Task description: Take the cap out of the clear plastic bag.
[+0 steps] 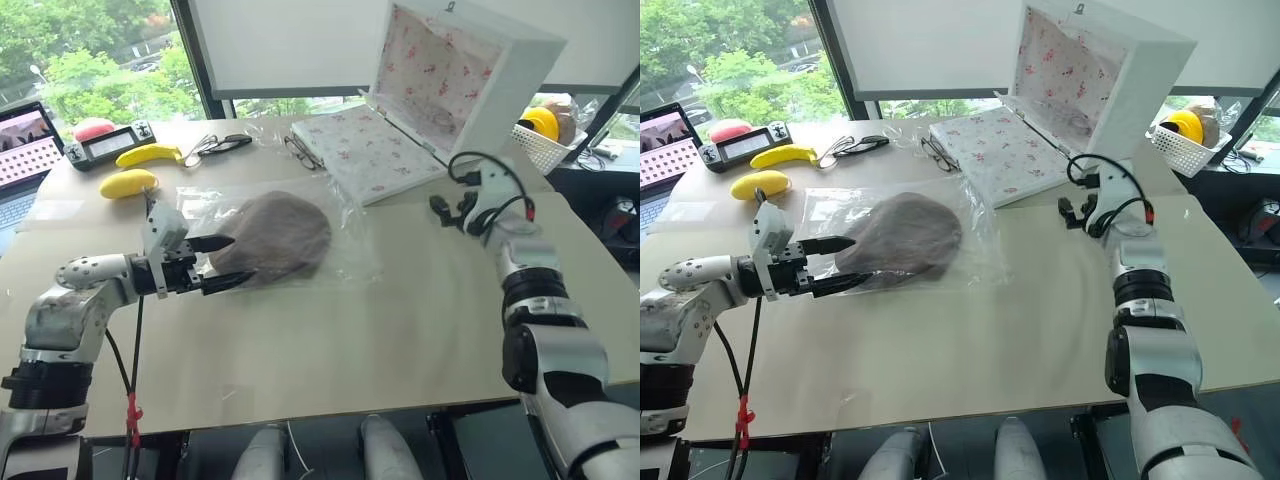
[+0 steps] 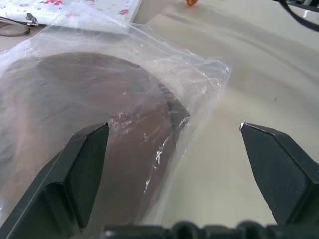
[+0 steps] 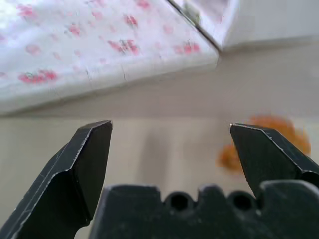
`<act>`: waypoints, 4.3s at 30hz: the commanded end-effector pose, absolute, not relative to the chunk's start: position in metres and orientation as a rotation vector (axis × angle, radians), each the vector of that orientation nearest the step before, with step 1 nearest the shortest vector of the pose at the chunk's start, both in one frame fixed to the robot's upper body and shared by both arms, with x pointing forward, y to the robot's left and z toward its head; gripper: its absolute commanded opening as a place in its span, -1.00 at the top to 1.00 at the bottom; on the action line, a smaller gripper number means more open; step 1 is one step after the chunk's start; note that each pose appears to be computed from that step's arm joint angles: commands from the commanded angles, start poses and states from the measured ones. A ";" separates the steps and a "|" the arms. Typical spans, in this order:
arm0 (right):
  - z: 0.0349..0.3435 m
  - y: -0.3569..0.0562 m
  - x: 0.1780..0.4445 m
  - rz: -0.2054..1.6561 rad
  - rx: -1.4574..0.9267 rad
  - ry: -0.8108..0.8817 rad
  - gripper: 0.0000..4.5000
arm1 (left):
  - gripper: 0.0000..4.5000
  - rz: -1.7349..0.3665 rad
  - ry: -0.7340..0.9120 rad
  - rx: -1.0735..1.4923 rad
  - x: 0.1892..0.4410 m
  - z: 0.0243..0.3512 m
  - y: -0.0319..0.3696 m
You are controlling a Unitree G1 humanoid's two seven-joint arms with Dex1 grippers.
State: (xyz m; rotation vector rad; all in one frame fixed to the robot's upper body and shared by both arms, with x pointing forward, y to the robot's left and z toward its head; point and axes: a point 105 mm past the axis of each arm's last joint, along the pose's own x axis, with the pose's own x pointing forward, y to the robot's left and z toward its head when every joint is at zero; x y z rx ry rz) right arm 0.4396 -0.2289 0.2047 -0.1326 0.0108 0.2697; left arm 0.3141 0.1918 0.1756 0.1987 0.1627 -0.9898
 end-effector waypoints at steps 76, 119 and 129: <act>0.214 -0.104 0.234 1.050 -0.229 0.114 -1.00 | 0.05 -0.740 0.069 1.099 0.398 0.078 0.125; 0.189 -0.108 0.243 0.979 -0.297 0.165 -1.00 | 0.98 -1.038 -0.411 2.023 0.370 0.116 0.246; 0.189 -0.107 0.241 0.981 -0.295 0.164 -1.00 | 0.15 -0.799 -0.245 2.117 0.394 0.117 0.268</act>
